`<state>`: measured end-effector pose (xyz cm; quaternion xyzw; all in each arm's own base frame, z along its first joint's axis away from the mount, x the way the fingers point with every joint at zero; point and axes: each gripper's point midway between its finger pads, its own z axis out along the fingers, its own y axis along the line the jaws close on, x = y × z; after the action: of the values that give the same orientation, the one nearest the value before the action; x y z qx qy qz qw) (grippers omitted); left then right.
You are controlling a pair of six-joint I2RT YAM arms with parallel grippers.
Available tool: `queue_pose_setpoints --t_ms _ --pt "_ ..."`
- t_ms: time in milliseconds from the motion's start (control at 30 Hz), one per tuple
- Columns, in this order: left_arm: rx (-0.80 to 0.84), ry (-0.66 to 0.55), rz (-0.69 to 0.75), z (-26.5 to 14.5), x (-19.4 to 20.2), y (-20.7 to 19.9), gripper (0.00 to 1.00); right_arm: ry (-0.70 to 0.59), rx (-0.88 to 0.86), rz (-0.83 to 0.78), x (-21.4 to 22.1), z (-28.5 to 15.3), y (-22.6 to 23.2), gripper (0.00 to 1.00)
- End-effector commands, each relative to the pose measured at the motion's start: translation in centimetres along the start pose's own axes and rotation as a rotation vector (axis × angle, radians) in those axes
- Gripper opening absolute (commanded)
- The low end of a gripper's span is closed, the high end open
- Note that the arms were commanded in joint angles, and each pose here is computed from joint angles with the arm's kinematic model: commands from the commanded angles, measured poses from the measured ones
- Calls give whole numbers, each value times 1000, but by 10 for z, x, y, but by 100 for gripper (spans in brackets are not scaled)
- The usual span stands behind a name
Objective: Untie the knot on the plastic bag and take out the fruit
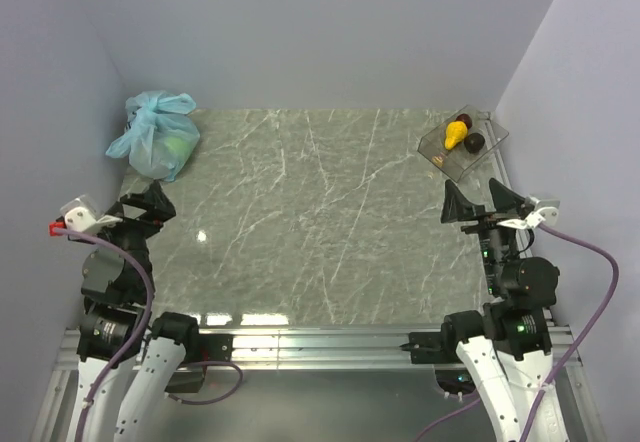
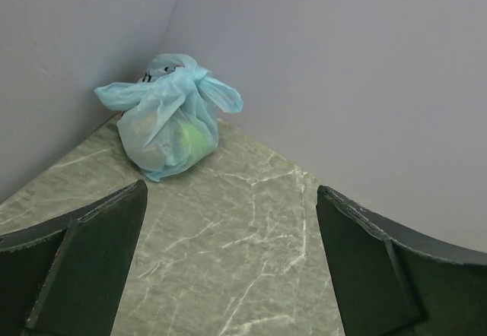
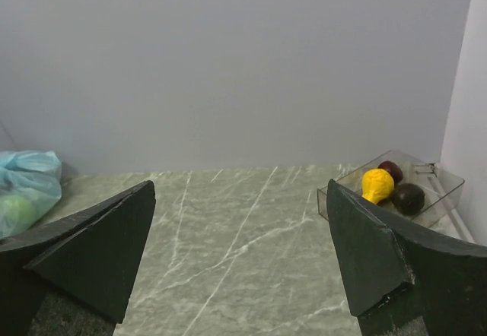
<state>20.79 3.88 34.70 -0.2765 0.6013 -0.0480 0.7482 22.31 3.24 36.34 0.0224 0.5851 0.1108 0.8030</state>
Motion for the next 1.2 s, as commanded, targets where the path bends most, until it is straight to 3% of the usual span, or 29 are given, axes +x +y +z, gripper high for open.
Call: queue_pose_setpoints --t_ms 0,233,333,367,433,467,533,567,700,767,933,1167 --pt "20 15 -11 5 -4 -10 99 -9 7 21 -14 3 2 100" --pt "18 146 -12 31 32 -28 99 111 -97 144 8 11 27 100" --pt "59 270 2 51 57 -53 99 236 -104 197 31 19 33 100" --pt "72 358 25 61 81 -61 99 276 -82 212 39 24 31 100" --pt "85 407 7 75 86 -77 99 347 -23 260 47 26 27 100" --pt "53 483 28 87 113 -78 99 405 -20 264 59 28 28 100" --pt "65 528 1 103 116 -96 99 472 -110 257 68 24 43 100" --pt "47 580 16 115 137 -97 99 483 -131 268 69 25 47 100" --pt "39 564 -68 168 141 -106 99 496 -218 323 70 23 65 100" --pt "-70 578 -103 200 157 -75 99 498 -231 336 70 22 67 100" --pt "-241 443 -29 273 147 -19 99 504 -264 312 71 17 72 100" --pt "-440 449 80 324 179 74 98 544 -334 327 82 8 82 100"
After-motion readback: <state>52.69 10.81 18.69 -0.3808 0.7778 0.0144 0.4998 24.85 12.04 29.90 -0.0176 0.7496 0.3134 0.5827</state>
